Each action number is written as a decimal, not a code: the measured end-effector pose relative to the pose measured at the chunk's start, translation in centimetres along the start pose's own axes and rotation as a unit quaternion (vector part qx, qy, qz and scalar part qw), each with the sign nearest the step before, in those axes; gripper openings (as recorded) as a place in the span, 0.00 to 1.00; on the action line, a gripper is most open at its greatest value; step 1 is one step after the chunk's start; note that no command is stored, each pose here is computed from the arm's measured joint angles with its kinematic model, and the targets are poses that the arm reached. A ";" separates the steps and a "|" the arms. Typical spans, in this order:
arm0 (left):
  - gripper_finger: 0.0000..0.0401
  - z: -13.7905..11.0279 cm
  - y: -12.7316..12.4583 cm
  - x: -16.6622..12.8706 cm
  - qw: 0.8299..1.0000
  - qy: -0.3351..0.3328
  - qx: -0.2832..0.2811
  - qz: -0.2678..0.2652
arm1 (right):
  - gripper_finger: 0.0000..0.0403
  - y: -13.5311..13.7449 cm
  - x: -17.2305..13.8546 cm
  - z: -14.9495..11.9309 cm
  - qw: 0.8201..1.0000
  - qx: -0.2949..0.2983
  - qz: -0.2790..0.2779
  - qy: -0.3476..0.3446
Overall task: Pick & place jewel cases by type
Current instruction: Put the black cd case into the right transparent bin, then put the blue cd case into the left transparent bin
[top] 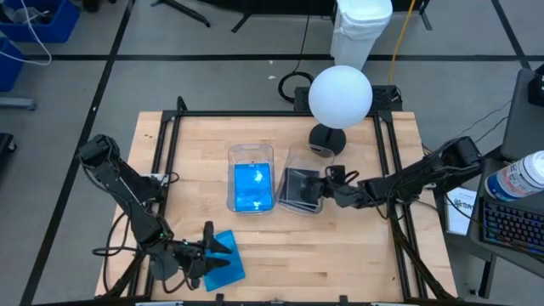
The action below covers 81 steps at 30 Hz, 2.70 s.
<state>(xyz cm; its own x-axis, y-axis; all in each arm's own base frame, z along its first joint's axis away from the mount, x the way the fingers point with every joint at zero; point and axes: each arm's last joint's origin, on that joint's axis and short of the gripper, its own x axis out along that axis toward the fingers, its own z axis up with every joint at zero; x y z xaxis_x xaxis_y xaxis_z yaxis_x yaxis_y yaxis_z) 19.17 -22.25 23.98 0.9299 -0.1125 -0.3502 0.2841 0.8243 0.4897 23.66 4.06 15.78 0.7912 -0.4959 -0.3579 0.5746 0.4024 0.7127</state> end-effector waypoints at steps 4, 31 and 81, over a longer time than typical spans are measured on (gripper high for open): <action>0.40 0.0 -0.2 -0.2 1.000 -0.002 0.000 -0.004 | 0.00 -0.2 -0.2 -0.4 0.999 0.028 -0.015 -0.027; 0.40 0.1 -0.4 -0.3 1.000 -0.003 -0.006 -0.008 | 0.40 0.1 -0.6 -0.9 1.000 -0.019 0.008 0.012; 0.40 -1.0 0.9 0.9 0.997 0.041 -0.069 0.002 | 0.00 4.9 -9.7 1.1 0.765 -0.575 0.283 -0.059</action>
<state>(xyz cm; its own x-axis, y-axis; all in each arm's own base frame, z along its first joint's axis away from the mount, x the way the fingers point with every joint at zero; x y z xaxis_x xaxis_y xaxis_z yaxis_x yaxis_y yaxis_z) 19.99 -21.06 23.31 0.9075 -0.0676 -0.4145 0.2398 0.8936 0.3793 18.59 10.04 23.44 0.9962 -0.0302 -0.0820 0.0049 0.9561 -0.2929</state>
